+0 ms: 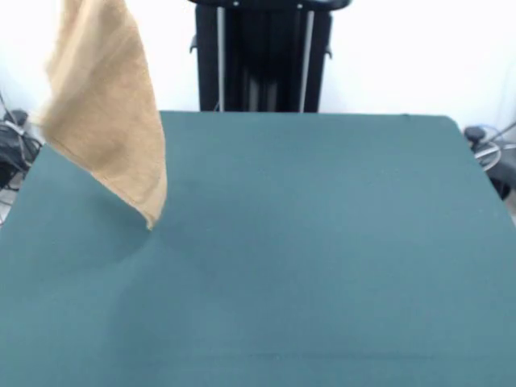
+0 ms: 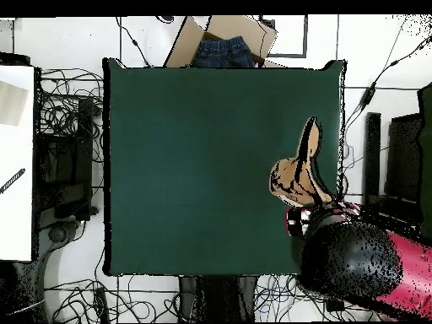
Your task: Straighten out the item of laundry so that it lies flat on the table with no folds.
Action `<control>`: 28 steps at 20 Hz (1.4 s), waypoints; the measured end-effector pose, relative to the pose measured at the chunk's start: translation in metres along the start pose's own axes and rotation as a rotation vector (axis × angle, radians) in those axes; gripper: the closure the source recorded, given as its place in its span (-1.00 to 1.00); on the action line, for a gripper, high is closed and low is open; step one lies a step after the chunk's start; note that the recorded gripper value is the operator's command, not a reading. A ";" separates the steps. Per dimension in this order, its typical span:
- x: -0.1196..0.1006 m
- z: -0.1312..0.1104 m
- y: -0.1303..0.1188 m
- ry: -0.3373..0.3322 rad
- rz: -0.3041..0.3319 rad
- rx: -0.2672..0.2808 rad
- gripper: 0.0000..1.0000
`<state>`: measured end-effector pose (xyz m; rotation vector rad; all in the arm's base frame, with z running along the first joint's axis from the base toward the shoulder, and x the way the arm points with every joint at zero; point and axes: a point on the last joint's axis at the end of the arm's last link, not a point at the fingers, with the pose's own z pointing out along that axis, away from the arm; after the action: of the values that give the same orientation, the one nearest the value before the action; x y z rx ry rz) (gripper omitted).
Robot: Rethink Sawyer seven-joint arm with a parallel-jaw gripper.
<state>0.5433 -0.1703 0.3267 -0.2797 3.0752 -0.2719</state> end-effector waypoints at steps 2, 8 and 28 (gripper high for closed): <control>-0.008 0.008 0.013 -0.034 -0.068 0.057 1.00; -0.028 0.027 0.063 -0.086 -0.221 0.132 1.00; -0.020 0.064 0.148 -0.118 -0.113 0.163 1.00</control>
<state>0.5407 -0.0340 0.2383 -0.4455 2.9038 -0.4892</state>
